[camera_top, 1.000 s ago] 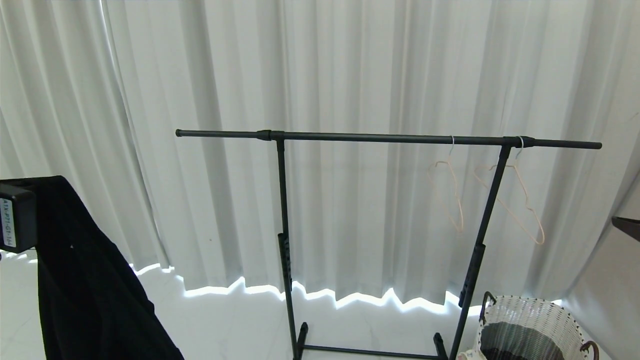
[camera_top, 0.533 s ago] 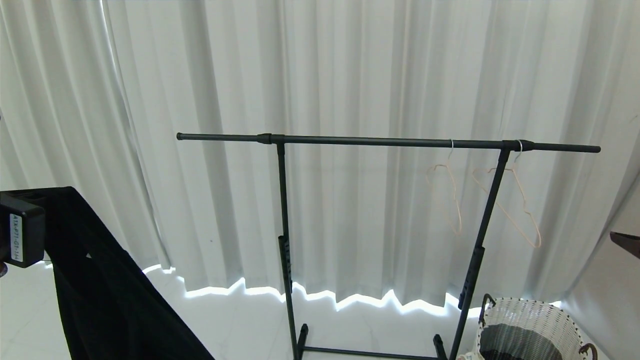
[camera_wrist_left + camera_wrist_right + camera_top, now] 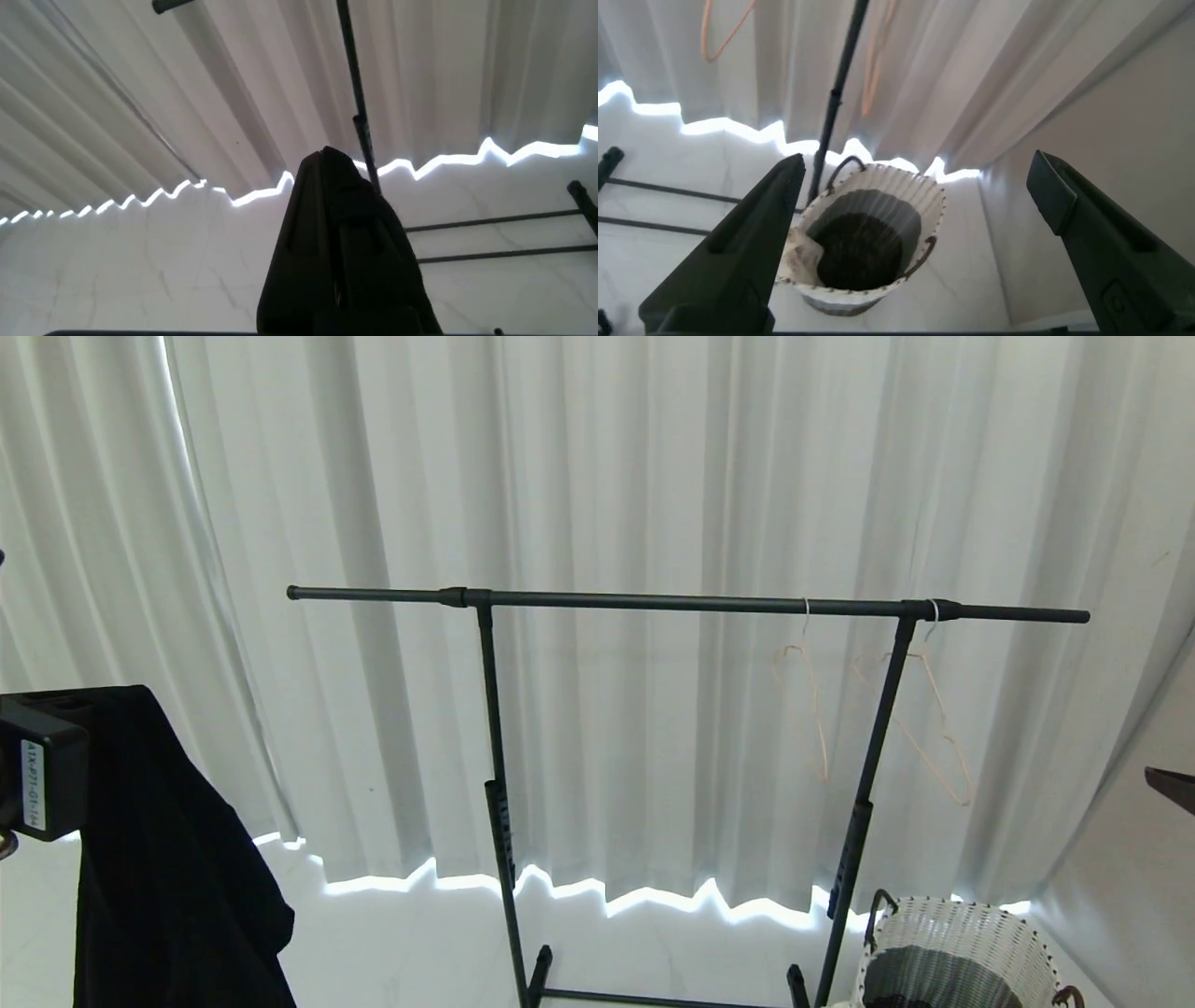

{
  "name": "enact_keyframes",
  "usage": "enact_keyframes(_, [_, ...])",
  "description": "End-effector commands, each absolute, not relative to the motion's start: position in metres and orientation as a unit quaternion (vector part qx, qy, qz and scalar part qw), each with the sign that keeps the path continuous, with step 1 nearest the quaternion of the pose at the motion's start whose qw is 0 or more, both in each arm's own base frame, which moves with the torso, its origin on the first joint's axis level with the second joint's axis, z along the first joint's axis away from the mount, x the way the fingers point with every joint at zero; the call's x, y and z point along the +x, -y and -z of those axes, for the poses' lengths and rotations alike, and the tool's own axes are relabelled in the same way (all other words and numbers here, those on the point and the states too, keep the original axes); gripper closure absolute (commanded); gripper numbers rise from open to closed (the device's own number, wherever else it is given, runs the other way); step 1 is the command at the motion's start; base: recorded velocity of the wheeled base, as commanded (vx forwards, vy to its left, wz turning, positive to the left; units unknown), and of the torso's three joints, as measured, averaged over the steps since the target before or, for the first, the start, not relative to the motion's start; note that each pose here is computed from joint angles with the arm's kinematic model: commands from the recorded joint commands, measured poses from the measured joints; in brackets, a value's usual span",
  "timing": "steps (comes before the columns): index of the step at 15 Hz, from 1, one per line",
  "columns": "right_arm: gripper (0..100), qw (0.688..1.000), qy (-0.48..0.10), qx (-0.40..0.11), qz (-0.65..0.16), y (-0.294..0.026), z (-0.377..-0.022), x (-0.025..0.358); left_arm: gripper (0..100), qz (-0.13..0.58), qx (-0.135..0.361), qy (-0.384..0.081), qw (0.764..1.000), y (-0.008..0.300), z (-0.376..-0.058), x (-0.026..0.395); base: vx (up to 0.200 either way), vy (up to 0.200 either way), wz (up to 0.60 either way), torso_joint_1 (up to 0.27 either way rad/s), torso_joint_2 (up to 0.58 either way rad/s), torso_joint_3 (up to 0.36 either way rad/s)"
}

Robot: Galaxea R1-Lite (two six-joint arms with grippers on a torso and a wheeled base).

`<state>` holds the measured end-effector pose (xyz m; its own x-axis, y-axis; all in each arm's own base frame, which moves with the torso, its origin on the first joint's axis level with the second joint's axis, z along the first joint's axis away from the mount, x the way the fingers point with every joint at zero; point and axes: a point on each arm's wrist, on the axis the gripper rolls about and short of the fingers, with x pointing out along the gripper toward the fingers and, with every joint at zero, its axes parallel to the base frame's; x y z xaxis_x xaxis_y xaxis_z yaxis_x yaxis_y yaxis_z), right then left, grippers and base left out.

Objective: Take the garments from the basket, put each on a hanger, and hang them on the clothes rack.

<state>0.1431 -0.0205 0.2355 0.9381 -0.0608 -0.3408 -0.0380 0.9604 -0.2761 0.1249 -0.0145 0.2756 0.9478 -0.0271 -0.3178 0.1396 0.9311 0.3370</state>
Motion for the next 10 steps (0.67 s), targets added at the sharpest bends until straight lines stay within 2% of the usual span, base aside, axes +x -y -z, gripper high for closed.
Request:
enact_keyframes(1, [0, 0.974, -0.176, -0.141, 0.005, 0.0204, -0.2354, 0.1432, 100, 0.043, 0.181, -0.155, 0.970, 0.0148, -0.2761, 0.1248, 0.000, -0.200, 0.00, 0.007, 0.01, -0.002])
enact_keyframes(6, [0, 0.974, -0.176, -0.140, 0.005, 0.0204, -0.2354, 0.1432, 100, 0.044, 0.180, -0.156, 0.970, 0.0149, -0.2759, 0.1252, 0.000, -0.200, 0.00, 0.005, 0.00, 0.002])
enact_keyframes(10, [0, 0.977, -0.167, -0.129, -0.038, 0.0183, -0.2359, 0.1433, 100, 0.043, 0.178, -0.157, 0.971, 0.0150, -0.2754, 0.1257, 0.000, 0.000, 0.00, 0.000, 0.00, 0.000])
